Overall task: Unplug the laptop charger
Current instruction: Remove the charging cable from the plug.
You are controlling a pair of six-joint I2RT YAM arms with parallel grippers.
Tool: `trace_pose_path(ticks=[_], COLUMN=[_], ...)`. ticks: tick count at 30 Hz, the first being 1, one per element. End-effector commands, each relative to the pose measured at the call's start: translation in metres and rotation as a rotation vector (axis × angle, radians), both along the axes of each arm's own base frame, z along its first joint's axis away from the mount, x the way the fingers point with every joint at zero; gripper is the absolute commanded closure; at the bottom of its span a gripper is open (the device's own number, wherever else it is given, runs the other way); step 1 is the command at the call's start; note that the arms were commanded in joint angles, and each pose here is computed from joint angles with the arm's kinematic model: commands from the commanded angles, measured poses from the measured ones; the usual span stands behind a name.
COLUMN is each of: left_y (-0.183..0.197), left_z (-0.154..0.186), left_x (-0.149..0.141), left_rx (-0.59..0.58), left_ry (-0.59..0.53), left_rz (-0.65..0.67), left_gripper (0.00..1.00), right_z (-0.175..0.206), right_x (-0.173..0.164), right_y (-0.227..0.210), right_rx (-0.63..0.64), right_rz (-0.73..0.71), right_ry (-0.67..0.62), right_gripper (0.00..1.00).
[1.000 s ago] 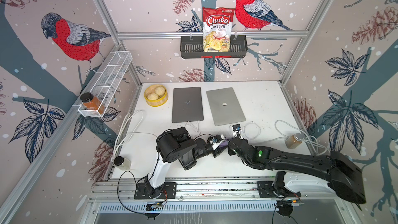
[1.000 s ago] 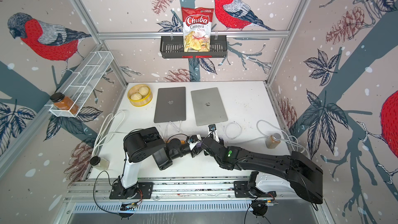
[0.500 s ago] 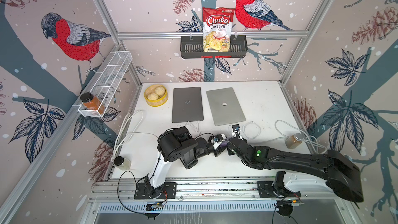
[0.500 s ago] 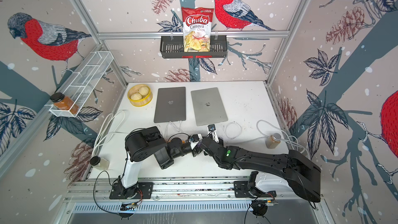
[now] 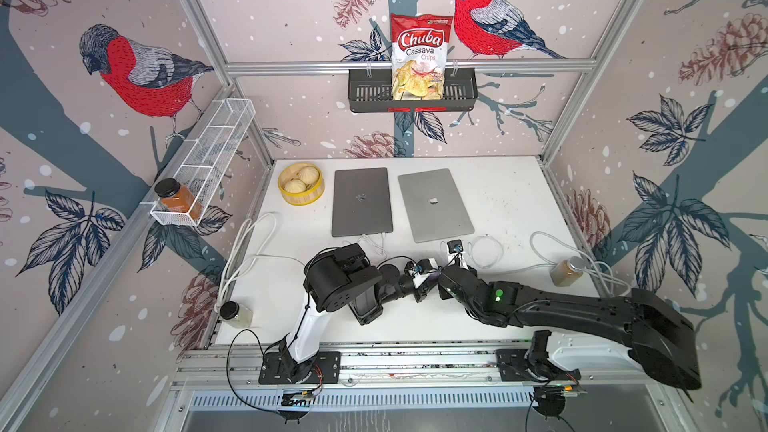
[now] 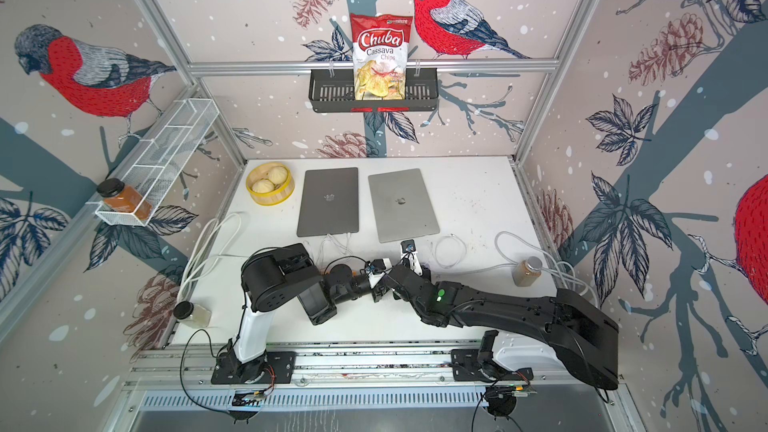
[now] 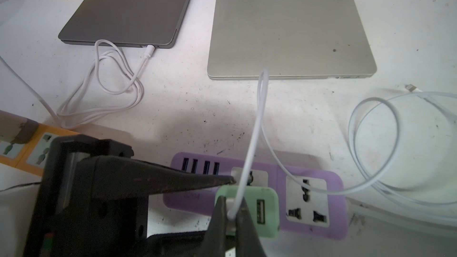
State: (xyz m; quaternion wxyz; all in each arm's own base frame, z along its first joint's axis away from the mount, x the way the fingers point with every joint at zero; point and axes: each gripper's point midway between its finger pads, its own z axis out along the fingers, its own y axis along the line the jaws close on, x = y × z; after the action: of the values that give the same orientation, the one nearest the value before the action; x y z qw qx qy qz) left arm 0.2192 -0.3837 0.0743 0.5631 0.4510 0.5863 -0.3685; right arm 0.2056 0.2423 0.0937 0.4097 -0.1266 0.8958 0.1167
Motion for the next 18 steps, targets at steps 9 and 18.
trace_pose_path(ticks=[9, 18], left_y=[-0.003, -0.007], left_z=[0.025, 0.018], left_x=[0.002, 0.012], left_rx=[-0.07, -0.037], left_ry=[-0.076, -0.031], left_rz=[-0.003, 0.021], left_gripper=[0.81, 0.86], right_z=[0.013, 0.016], right_x=[0.004, 0.006], right_y=[0.01, 0.013], right_rx=[0.034, 0.021], right_rz=[0.01, 0.009], right_ry=[-0.022, -0.025], right_gripper=[0.91, 0.91])
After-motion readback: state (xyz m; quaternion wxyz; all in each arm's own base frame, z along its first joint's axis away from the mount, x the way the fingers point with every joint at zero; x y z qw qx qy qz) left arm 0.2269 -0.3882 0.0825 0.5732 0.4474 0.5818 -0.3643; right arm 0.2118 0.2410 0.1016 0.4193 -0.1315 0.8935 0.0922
